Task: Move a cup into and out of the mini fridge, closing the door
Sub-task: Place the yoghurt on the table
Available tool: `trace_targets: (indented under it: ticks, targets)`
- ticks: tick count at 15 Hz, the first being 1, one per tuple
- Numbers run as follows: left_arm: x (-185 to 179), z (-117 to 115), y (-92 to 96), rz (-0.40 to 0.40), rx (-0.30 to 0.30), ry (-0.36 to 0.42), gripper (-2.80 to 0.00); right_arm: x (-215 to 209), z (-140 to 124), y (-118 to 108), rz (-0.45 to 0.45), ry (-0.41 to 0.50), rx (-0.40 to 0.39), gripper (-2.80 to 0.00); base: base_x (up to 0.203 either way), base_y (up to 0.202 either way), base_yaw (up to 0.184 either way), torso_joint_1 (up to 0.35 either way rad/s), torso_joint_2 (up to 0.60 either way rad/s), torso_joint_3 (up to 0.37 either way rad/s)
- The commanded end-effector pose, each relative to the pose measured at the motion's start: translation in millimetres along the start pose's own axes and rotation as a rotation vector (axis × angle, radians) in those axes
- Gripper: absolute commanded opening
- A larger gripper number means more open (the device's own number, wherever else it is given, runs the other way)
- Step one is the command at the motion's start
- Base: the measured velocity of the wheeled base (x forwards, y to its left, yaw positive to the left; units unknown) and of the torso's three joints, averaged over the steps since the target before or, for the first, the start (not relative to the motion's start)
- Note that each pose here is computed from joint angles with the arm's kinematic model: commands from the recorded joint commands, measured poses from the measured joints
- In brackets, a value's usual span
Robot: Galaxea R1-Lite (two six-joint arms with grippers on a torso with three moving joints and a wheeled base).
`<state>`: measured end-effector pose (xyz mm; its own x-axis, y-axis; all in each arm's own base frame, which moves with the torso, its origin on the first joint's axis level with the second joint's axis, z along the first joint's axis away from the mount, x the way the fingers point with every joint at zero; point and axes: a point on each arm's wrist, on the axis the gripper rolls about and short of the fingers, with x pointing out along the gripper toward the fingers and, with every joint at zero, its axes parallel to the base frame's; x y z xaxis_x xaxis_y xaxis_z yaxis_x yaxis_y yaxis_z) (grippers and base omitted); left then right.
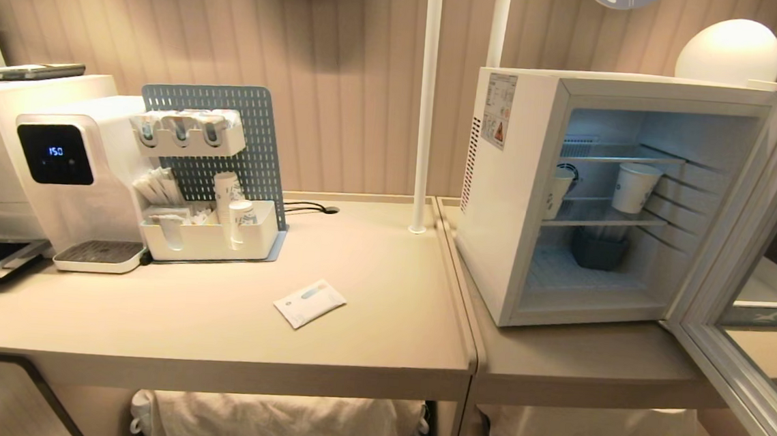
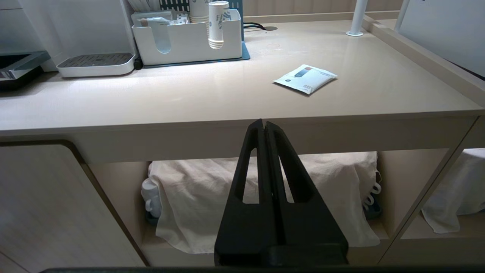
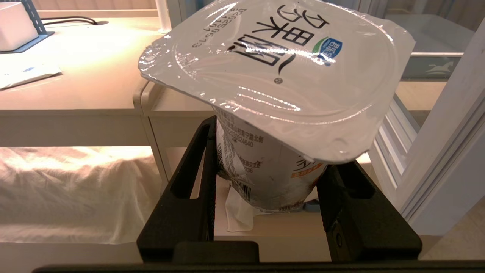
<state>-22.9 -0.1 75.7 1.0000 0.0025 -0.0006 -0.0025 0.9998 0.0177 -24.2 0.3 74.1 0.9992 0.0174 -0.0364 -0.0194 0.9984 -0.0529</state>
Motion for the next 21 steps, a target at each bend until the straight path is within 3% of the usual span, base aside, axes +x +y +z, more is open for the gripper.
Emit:
trace_targets:
  ticks: [1, 11, 21]
  targets:
    - [0.1, -0.2, 0.0, 0.000, 0.004, 0.004, -2.80, 0.2, -0.3, 0.0, 0.002, 0.001, -0.007, -2.80, 0.000, 0.000, 0.000, 0.000, 0.00, 0.000]
    - [0.0, -0.3, 0.0, 0.000, 0.001, 0.003, -2.80, 0.1, -0.2, 0.0, -0.001, 0.000, -0.006, -2.80, 0.000, 0.006, 0.001, 0.000, 0.00, 0.000]
    - [0.0, -0.1, 0.0, 0.001, -0.004, 0.001, -2.80, 0.1, -0.2, 0.0, -0.001, 0.000, -0.004, -2.80, 0.000, 0.177, 0.002, 0.003, 0.00, 0.003]
